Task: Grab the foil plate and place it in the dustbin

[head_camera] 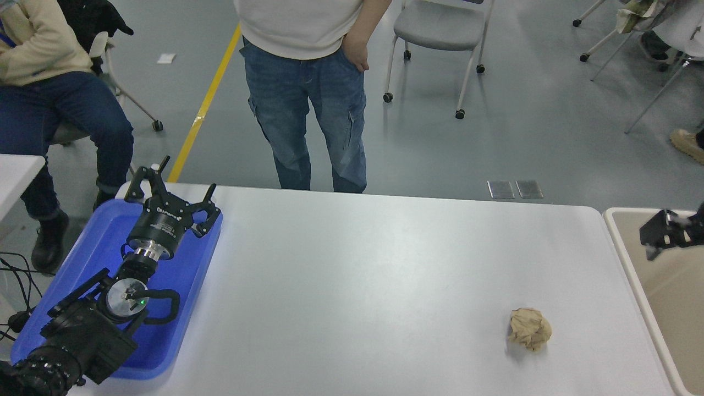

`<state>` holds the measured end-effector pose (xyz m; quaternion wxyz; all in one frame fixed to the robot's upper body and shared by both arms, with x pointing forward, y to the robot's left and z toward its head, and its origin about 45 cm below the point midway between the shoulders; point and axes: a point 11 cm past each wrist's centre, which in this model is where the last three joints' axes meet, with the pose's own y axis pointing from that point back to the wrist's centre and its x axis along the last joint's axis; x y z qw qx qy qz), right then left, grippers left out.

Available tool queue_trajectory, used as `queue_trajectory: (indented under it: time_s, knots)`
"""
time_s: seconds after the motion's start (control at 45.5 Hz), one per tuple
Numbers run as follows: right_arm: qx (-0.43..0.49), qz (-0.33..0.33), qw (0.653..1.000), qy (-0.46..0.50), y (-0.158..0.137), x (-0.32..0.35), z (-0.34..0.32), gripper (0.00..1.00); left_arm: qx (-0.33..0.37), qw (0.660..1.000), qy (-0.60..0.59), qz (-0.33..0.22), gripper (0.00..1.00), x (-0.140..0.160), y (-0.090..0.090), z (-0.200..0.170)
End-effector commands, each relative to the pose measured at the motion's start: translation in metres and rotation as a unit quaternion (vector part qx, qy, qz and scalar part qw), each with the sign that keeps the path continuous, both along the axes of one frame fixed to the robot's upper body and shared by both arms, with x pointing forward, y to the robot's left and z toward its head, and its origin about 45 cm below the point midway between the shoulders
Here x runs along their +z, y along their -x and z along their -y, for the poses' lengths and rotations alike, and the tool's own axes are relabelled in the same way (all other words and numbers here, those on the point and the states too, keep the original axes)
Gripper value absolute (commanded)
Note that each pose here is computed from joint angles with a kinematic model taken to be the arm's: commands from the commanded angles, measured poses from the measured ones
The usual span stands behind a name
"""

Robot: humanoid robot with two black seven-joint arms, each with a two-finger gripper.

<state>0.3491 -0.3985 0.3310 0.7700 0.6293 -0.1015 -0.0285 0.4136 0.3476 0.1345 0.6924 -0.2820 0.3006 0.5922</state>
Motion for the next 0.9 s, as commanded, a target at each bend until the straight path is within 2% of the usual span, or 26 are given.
queue_trajectory:
  time_s: [0.0, 0.242, 0.879]
  knots:
    - [0.085, 0.013, 0.996, -0.031, -0.022, 0.02, -0.075, 1.0, 0.001, 1.0, 0.0, 0.0, 1.0, 0.0, 0.0, 0.0]
    - [0.12, 0.02, 0.991, -0.058, -0.028, 0.021, -0.11, 1.0, 0.0, 1.0, 0.0, 0.0, 1.0, 0.0, 0.0, 0.0]
    - [0.099, 0.033, 0.994, -0.044, -0.032, 0.029, -0.094, 1.0, 0.0, 1.0, 0.0, 0.0, 1.0, 0.0, 0.0, 0.0]
